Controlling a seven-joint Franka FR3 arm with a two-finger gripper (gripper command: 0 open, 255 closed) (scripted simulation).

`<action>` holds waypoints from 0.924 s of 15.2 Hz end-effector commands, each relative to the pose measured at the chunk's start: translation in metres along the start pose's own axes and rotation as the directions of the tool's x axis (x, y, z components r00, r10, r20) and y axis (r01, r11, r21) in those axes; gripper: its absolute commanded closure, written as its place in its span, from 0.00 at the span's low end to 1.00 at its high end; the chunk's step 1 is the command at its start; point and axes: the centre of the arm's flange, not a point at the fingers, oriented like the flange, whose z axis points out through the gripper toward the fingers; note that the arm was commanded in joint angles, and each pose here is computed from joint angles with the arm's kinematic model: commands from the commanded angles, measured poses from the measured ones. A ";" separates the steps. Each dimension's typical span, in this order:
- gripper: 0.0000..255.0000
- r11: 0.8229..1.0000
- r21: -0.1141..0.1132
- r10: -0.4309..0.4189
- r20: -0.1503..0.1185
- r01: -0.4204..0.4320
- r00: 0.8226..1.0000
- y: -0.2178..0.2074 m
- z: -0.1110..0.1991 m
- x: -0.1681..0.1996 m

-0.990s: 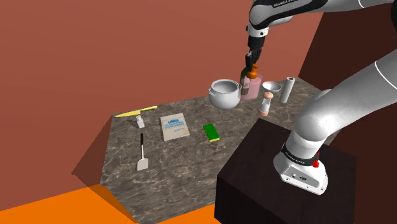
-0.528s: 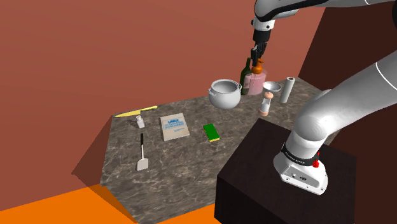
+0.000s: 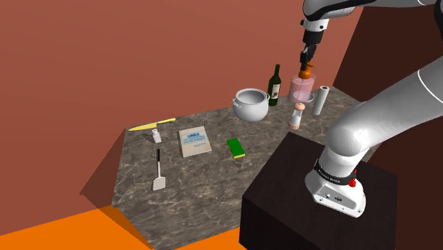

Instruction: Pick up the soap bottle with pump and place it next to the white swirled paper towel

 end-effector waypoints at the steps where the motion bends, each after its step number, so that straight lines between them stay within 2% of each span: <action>1: 1.00 1.000 0.000 -0.001 0.000 0.001 1.000 0.023 -0.002 -0.016; 14: 1.00 1.000 0.000 -0.001 0.000 0.001 1.000 0.168 -0.001 -0.108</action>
